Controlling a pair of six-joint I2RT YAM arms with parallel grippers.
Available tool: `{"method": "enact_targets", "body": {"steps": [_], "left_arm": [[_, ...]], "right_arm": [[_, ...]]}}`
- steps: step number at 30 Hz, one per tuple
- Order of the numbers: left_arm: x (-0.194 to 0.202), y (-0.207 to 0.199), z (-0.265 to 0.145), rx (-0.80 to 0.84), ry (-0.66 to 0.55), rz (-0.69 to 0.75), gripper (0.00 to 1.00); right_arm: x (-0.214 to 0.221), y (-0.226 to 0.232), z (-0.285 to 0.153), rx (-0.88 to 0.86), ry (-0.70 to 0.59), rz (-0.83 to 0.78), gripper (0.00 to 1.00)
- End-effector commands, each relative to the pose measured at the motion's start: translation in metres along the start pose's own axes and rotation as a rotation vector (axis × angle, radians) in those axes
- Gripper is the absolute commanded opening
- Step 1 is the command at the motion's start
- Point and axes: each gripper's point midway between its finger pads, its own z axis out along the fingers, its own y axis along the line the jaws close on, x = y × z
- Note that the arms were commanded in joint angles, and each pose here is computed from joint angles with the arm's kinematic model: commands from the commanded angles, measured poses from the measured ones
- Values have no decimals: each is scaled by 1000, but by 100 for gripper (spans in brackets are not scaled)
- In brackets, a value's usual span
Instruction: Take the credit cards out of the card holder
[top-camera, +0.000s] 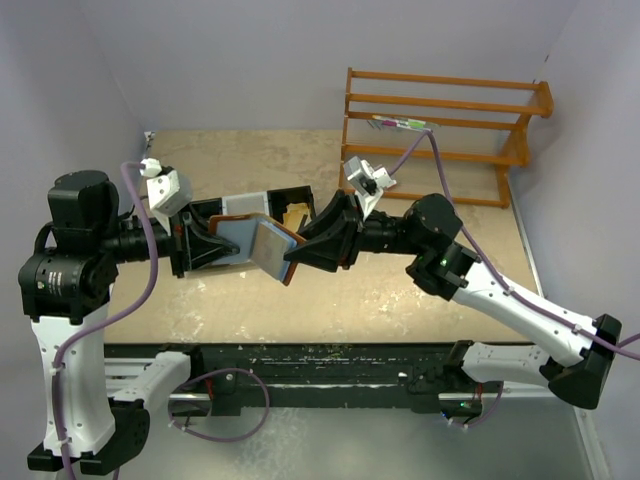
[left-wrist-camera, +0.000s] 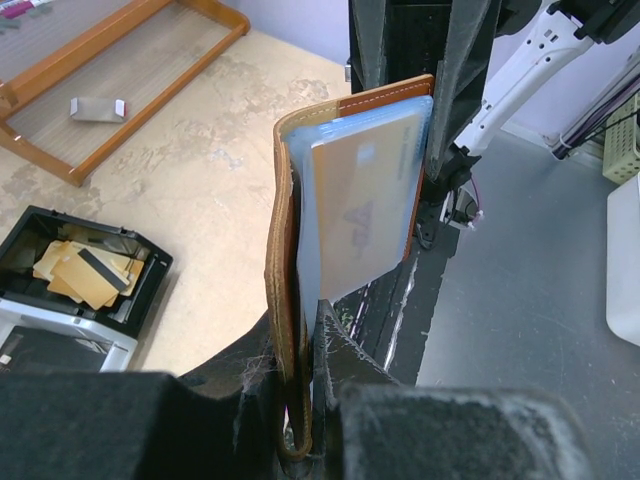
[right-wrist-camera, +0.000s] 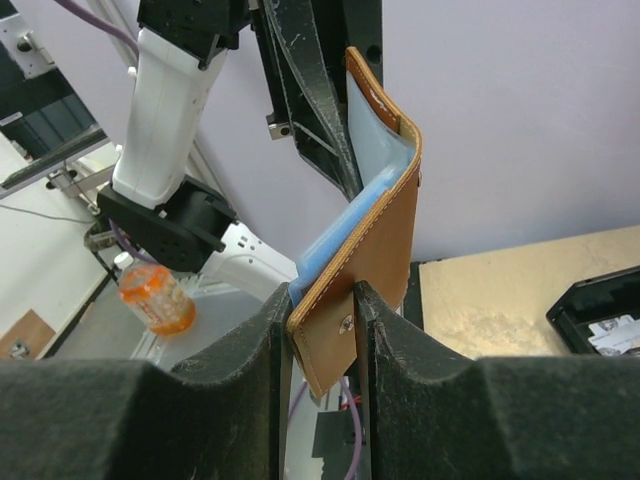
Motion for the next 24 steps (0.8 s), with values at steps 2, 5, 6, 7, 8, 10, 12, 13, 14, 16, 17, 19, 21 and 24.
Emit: {"method": "enact_targets", "body": {"steps": [2, 5, 6, 7, 8, 10, 12, 13, 14, 16, 17, 19, 21, 24], "left_arm": [[-15, -7, -1, 35, -39, 47, 0], [-15, -7, 0, 38, -39, 39, 0], [-14, -7, 0, 40, -38, 37, 0], [-14, -7, 0, 41, -38, 36, 0], [-14, -8, 0, 41, -39, 37, 0], [-14, -8, 0, 42, -39, 36, 0], [-14, -8, 0, 42, -39, 34, 0], [-14, -9, -1, 43, -41, 35, 0], [-15, -9, -1, 44, -41, 35, 0], [-15, -10, -1, 45, -42, 36, 0], [-15, -10, -1, 44, -43, 37, 0], [-16, -10, -1, 43, -43, 39, 0], [-16, -10, -1, 44, -44, 39, 0], [-16, -11, -2, 42, -44, 43, 0]], "right_arm": [[-22, 27, -1, -105, -21, -70, 33], [-19, 29, -1, -122, -11, -70, 32], [-19, 29, -1, -121, -8, -68, 31], [-18, 29, -1, -121, -7, -67, 30], [-18, 28, 0, -121, -7, -67, 29], [-18, 27, 1, -113, -7, -65, 27], [-20, 27, 1, -113, -10, -69, 27], [-22, 25, 1, -99, -14, -68, 26], [-23, 22, 2, -80, -11, -59, 24], [-24, 17, 4, -53, -4, -71, 24], [-25, 13, 4, -29, -8, -69, 24], [-25, 6, 4, 14, -4, -63, 24], [-29, -1, 3, 59, -21, -63, 23], [-28, -14, 2, 136, -23, -45, 35]]}}
